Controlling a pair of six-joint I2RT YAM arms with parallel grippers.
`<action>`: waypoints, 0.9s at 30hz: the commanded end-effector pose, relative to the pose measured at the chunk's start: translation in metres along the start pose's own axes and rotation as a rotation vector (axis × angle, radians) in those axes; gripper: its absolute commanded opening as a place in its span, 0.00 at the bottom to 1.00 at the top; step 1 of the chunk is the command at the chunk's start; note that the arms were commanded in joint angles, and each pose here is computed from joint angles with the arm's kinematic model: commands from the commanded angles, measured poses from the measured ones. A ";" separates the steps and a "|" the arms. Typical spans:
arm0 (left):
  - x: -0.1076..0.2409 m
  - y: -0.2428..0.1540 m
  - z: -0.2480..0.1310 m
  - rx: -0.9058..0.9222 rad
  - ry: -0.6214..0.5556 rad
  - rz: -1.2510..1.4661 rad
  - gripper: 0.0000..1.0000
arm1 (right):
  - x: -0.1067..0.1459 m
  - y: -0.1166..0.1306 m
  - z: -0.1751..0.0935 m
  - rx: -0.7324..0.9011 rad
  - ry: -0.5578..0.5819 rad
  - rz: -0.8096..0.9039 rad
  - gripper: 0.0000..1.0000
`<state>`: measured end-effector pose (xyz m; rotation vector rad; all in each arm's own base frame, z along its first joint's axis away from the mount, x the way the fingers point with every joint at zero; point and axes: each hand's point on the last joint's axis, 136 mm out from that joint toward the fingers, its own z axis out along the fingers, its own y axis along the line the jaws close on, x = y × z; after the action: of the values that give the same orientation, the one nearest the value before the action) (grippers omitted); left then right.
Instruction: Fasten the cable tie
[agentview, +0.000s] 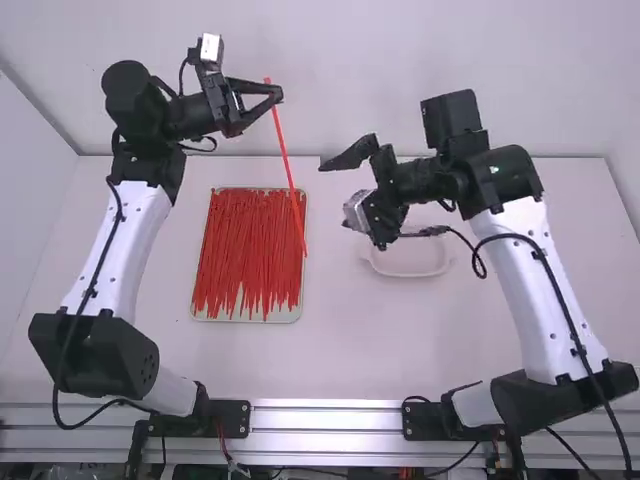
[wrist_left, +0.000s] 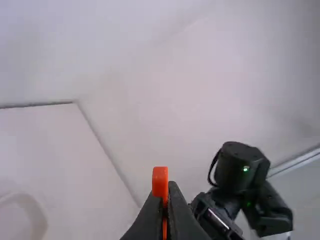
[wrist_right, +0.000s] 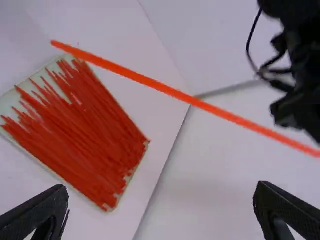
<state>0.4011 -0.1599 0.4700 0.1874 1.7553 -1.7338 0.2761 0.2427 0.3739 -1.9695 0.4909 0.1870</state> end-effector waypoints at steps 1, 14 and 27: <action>0.008 -0.004 0.008 0.016 0.028 -0.065 0.02 | -0.021 -0.015 -0.009 0.084 -0.127 -0.150 0.99; 0.008 -0.006 0.025 0.016 -0.013 -0.089 0.03 | -0.011 -0.033 -0.024 0.259 -0.370 -0.083 0.99; 0.012 -0.006 0.035 0.015 -0.020 -0.122 0.03 | -0.022 -0.034 -0.008 0.272 -0.515 -0.057 0.99</action>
<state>0.4012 -0.1961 0.4724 0.0694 1.7737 -1.8267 0.2781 0.2498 0.4039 -1.6100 0.1598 0.5242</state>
